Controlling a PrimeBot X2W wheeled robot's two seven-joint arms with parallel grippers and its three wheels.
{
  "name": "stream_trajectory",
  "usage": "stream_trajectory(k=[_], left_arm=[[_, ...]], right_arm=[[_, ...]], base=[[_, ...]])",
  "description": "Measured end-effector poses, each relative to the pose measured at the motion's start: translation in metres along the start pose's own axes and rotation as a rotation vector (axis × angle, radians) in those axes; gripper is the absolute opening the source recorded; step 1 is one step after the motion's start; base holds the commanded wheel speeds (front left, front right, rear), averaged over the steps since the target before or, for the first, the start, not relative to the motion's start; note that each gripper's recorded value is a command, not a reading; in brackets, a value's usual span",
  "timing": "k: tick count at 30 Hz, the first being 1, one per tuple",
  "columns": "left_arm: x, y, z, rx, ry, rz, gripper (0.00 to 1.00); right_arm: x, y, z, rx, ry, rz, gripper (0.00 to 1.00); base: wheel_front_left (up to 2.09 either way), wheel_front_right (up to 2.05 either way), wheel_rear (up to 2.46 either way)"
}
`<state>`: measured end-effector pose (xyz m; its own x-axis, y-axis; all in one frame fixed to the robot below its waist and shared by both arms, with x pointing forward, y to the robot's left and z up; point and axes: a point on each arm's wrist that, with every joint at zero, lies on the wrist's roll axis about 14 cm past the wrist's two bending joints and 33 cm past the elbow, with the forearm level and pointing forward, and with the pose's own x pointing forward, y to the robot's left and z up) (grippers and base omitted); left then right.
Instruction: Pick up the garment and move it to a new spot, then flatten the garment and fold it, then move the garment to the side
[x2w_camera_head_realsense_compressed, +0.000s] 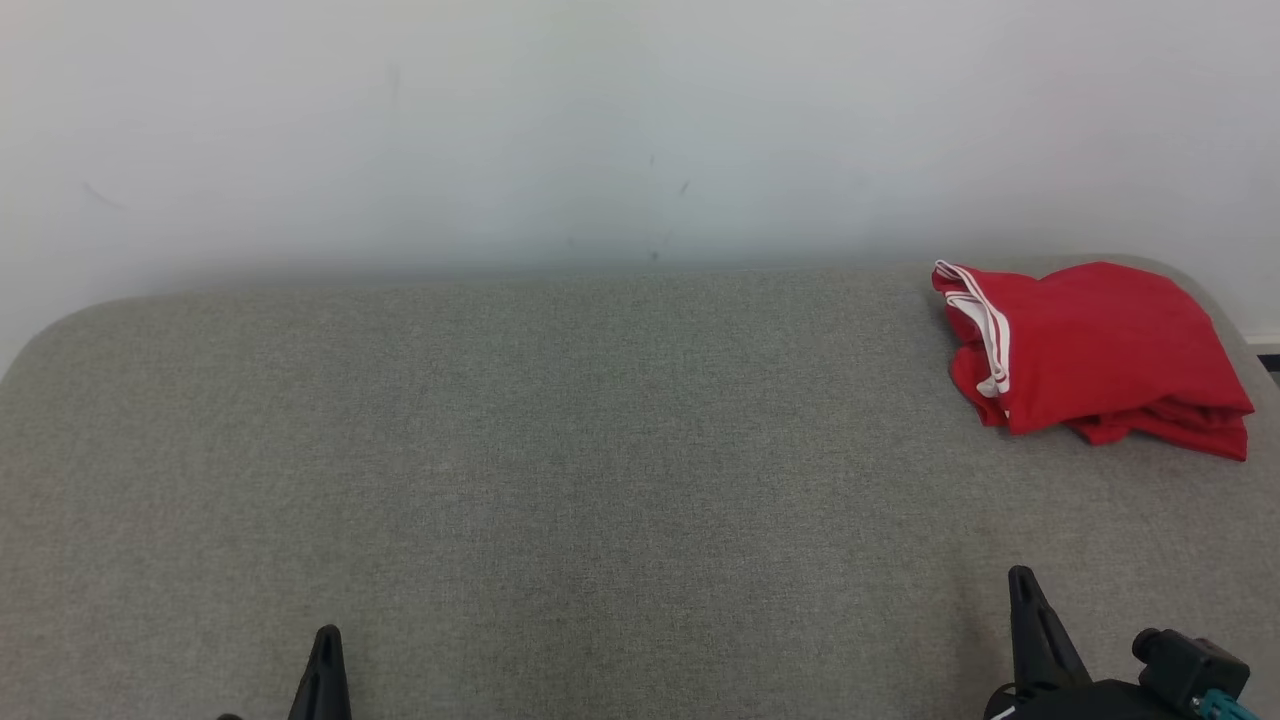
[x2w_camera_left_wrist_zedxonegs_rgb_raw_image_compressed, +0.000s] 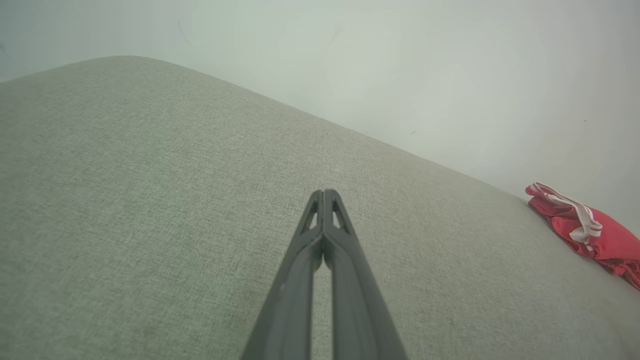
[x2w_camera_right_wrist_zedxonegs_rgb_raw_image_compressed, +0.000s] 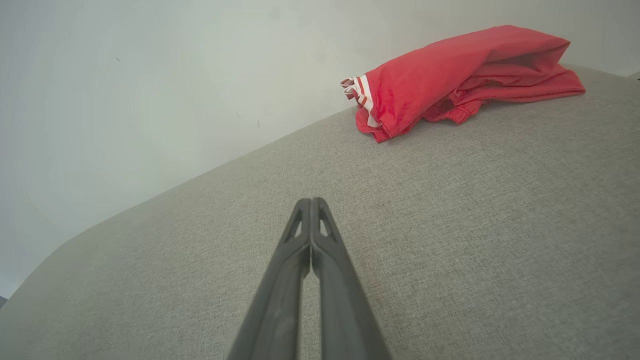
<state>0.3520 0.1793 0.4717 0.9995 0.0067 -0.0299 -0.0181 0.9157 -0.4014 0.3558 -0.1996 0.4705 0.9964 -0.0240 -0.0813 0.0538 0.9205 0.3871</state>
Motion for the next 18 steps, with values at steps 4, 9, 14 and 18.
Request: stream_trajectory(k=[4, 9, 14, 18], left_arm=[[0.003, -0.001, 0.001, -0.053, -0.006, 0.004, 0.0], [0.008, -0.005, 0.003, -0.132, -0.01, 0.003, 0.0], [0.012, -0.007, 0.005, -0.215, -0.017, 0.007, 0.0], [0.016, -0.009, 0.005, -0.273, -0.017, 0.009, 0.0]], right_arm=[[0.003, -0.003, 0.002, 0.048, 0.004, -0.013, 0.0], [0.008, -0.009, 0.004, 0.129, 0.012, -0.035, 0.0], [0.012, -0.013, 0.007, 0.206, 0.018, -0.051, 0.0], [0.015, -0.016, 0.009, 0.264, 0.018, -0.06, 0.0]], base=[[0.0, 0.0, 0.0], [0.0, 0.0, 0.0], [0.0, 0.0, 0.0], [0.0, 0.0, 0.0]])
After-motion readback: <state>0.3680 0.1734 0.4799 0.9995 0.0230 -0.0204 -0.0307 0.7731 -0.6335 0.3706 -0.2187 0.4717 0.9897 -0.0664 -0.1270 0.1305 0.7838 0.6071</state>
